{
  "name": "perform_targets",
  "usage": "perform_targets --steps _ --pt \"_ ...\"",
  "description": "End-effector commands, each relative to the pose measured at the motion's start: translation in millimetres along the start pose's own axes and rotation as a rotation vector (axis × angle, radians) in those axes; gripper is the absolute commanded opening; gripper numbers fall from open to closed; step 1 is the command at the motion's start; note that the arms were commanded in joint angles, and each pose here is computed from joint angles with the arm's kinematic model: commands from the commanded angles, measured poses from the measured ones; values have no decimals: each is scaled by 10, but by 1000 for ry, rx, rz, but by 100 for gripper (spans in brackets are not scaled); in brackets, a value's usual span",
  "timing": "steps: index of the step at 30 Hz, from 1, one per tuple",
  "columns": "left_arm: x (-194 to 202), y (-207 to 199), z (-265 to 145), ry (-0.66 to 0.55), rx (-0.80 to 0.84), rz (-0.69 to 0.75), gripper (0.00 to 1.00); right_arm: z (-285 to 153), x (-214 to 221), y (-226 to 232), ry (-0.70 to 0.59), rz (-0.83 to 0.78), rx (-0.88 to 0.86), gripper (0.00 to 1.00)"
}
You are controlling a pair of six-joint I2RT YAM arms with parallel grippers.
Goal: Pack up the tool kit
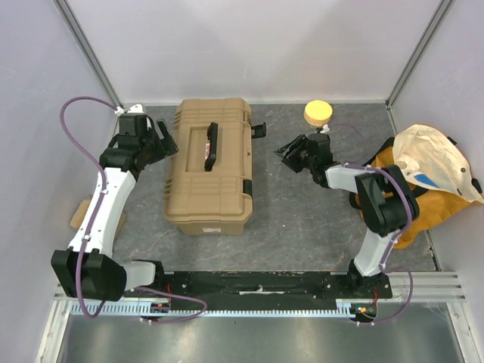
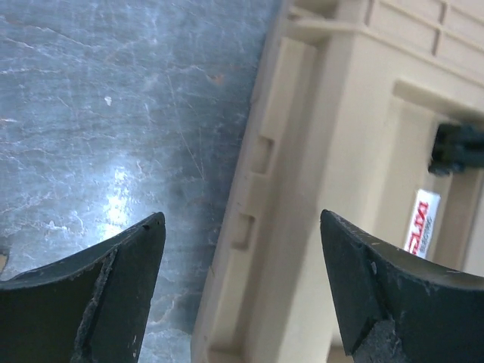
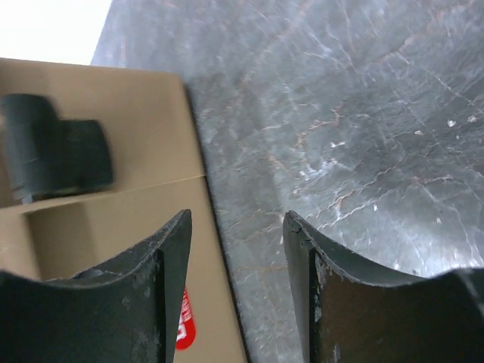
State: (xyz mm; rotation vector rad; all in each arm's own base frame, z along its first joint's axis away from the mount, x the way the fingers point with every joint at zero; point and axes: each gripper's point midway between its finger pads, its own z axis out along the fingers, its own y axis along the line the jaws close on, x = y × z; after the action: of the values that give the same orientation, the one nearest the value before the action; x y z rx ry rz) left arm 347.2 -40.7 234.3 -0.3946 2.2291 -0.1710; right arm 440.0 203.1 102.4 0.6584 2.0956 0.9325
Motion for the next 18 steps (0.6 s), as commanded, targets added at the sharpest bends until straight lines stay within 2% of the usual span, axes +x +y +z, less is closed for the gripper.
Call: perform_targets --steps 1,11,18 --pt "-447 -84 -46 -121 97 -87 88 280 -104 431 -10 101 -203 57" --pt "-479 -247 106 -91 217 -110 86 658 -157 774 -14 192 -416 55" --pt "-444 -308 268 -52 243 -122 84 534 -186 1057 -31 212 -641 54"
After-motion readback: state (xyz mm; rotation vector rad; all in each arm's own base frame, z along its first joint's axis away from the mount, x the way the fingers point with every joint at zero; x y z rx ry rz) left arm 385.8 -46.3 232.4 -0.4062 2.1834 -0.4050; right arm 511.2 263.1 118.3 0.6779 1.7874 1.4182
